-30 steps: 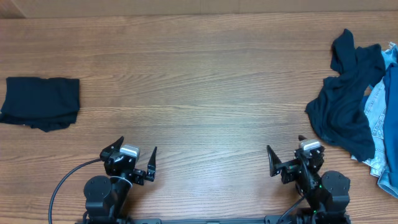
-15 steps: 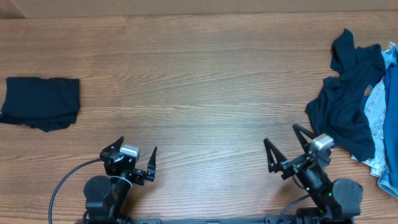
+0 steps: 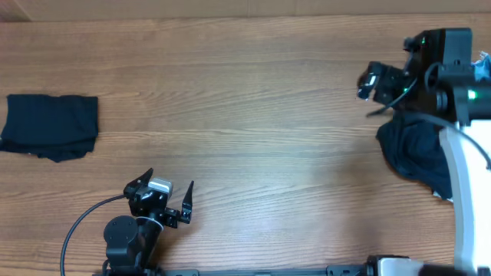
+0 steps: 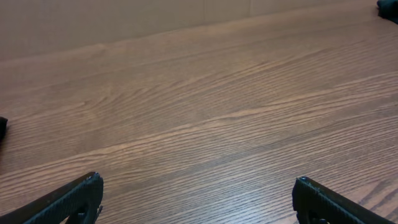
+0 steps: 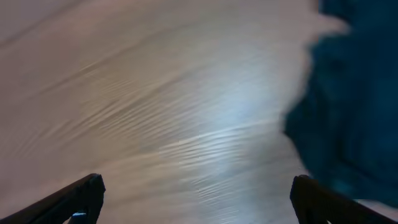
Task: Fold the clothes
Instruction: 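Reach the right gripper into the clothing pile and grasp the dark navy shirt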
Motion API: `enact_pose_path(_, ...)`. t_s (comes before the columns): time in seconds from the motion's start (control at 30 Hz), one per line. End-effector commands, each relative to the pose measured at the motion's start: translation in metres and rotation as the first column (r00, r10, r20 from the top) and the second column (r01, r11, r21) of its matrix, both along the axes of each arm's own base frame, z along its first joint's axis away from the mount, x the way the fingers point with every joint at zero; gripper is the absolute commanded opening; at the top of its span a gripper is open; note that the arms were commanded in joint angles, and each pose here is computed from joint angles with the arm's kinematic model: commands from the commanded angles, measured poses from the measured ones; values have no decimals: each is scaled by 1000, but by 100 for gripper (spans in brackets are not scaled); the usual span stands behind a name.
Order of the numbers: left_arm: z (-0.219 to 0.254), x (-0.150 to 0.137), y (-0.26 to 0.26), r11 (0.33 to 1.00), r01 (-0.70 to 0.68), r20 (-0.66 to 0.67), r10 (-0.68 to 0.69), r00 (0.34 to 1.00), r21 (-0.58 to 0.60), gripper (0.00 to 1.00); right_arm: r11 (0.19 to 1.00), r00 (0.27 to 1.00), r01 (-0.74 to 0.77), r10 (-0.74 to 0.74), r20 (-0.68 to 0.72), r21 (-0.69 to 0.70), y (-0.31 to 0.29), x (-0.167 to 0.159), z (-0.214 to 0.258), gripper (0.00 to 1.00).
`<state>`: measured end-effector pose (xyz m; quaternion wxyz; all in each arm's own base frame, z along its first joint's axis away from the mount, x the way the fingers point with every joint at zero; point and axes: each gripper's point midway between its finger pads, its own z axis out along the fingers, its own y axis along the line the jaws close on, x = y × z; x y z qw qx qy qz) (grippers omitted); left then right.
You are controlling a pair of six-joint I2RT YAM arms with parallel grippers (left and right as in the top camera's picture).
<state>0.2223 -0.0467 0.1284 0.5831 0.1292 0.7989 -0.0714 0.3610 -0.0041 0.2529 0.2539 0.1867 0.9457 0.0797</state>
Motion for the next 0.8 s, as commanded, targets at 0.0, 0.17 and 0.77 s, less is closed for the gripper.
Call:
enact_pose_path(0.0,-2,0,0,1000,-2,-6,2,1000,-19,100,940,938,338,-341,-64,-53,-87,1,-20,100)
enact_pose_path(0.17,-2,0,0,1000,-2,-6,2,1000,-19,100,821,787,565,-567,-243,-89,-187,-27,-84,99)
enact_pose_path(0.77,-2,0,0,1000,-2,-6,2,1000,-19,100,910,860,409,-359,-362,68,-153,-4,-165,6)
